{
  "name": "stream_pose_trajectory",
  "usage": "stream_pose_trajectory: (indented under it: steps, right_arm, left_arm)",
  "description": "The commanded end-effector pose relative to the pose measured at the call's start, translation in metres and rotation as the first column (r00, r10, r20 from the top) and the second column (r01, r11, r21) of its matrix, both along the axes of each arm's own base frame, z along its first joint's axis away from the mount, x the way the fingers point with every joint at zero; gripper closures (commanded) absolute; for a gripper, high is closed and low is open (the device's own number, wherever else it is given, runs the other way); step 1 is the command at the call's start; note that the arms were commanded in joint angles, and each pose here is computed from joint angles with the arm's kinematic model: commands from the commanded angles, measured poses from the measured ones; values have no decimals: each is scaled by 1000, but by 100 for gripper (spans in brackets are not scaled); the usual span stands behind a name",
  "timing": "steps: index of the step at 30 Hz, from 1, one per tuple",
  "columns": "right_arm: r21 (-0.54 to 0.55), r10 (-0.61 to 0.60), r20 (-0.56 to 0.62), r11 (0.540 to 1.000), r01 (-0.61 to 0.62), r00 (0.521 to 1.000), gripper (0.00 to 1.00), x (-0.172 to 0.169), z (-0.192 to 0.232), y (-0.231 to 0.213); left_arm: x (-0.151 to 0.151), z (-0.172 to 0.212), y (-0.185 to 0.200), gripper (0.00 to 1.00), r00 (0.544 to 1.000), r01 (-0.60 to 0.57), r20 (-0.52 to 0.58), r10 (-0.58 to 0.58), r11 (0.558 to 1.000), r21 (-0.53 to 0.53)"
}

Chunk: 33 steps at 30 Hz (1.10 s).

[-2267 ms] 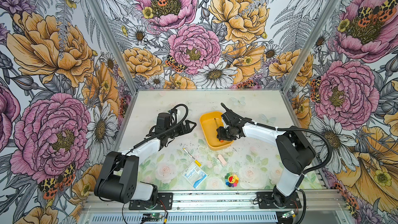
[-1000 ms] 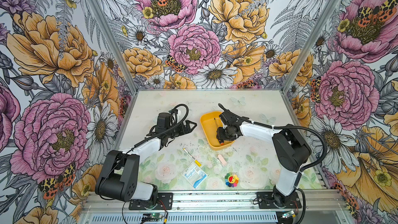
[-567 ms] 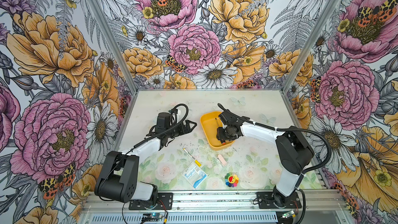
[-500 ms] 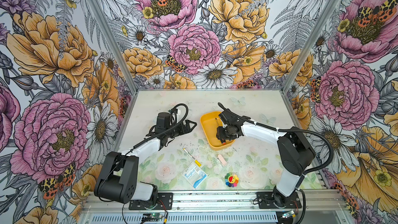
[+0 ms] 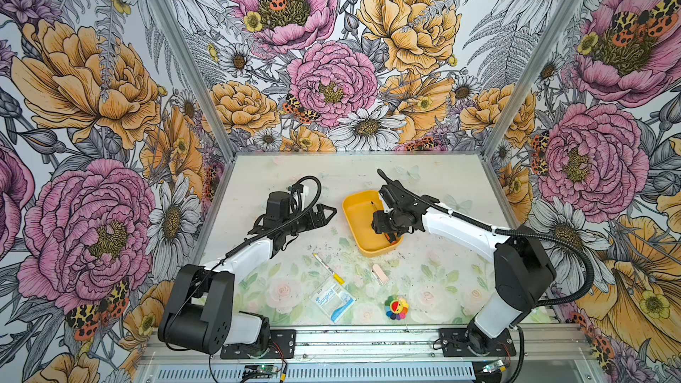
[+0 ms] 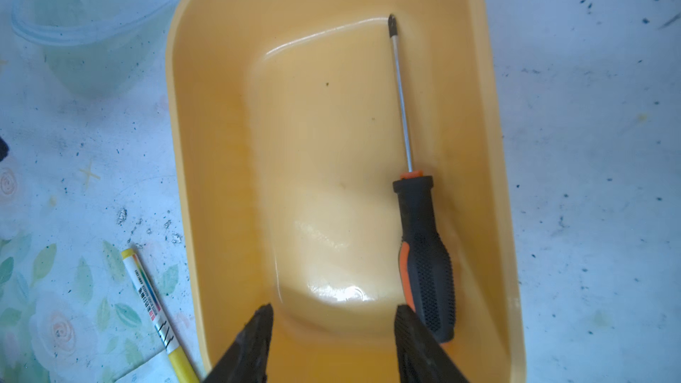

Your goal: Put the screwdriver in the bin

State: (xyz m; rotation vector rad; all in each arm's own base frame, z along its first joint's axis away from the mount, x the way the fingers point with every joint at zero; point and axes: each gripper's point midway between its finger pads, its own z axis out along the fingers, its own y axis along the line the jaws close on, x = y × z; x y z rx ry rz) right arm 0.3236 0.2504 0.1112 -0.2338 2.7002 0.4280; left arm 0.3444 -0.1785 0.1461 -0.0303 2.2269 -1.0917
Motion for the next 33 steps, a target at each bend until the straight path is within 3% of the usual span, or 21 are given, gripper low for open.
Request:
stream_pose_trajectory:
  steps: [1,8,21,26,33]
  right_arm:
    - [-7,50,108,999,-49,993,44,5,33,-2]
    - [-26,46,172,999,-42,984,44,6,50,-20]
    - [-105,-48,160,992,65,986,45,4,26,-73]
    - [-172,-14,242,983,57,970,45,8,30,-99]
    - [-149,-59,331,982,114,942,45,20,48,-140]
  left_arm:
    - [0,14,2,1,999,6,35,-6,1000,-9]
    - [0,13,2,1,1000,4,31,-4,1000,-4]
    - [0,13,-8,1,998,18,55,-18,1000,3]
    - [4,16,8,1,994,-36,111,22,991,131]
    - [17,46,46,1,952,-194,288,101,930,314]
